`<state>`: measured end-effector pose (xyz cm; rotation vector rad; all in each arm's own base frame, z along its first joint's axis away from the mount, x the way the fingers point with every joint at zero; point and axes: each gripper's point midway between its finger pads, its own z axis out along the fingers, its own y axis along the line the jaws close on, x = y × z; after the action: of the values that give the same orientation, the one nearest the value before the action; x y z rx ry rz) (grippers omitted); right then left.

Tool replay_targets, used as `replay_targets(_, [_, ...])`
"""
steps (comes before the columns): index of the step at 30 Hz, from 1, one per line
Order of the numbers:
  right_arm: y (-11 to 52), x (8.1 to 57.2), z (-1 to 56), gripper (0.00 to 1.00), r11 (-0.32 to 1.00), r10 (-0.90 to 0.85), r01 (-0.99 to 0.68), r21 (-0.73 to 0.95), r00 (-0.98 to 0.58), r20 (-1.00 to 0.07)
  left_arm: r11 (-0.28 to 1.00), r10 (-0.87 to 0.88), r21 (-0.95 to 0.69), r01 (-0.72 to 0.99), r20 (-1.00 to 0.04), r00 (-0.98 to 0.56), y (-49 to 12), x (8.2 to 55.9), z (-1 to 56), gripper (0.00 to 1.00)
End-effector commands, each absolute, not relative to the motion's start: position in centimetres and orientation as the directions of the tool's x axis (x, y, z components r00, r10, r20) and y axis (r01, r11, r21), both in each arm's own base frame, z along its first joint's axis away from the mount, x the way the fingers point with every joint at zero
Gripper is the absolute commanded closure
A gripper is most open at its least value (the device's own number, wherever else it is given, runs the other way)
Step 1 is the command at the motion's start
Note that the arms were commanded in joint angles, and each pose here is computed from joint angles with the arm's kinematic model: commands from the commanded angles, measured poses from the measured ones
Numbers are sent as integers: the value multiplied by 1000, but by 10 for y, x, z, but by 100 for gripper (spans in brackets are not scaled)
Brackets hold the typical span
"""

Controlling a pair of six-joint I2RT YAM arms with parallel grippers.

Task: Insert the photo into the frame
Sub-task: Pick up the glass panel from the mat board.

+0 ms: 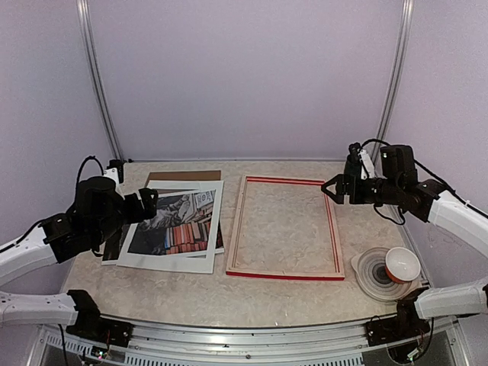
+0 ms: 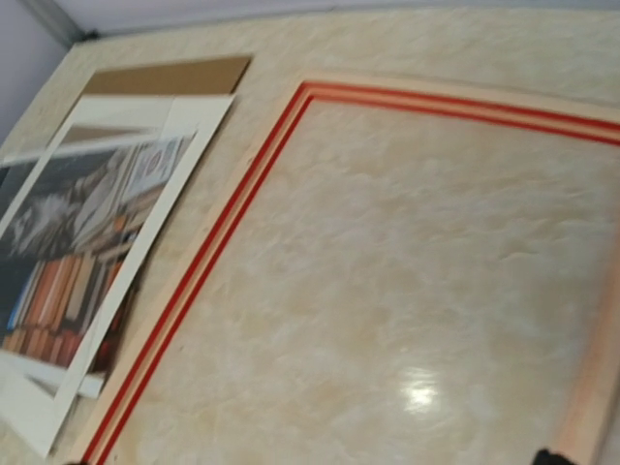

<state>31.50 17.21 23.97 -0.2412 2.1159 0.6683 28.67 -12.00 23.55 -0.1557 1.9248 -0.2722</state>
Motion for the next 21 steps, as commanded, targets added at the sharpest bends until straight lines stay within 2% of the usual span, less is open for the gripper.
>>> replay_targets(1, [201, 318, 245, 1, 804, 21, -476, 357, -578, -816, 982, -106, -162, 100, -901, -420, -150, 275, 217, 1])
replay_targets(5, [230, 320, 238, 1, 774, -27, -524, 356, -589, -808, 981, -24, -111, 157, -880, -474, -176, 263, 195, 1])
replay_targets(9, [275, 321, 230, 1, 736, -105, -586, 339, -593, -798, 982, -45, -132, 131, -854, -519, -183, 264, 170, 1])
replay_targets(15, [359, 316, 207, 1, 662, -223, -668, 341, -609, -761, 980, -141, -193, 54, -854, -500, -180, 280, 162, 1])
replay_targets(21, [452, 291, 184, 1, 553, -361, -755, 351, -597, -717, 948, -287, -315, -36, -804, -520, -159, 295, 144, 1])
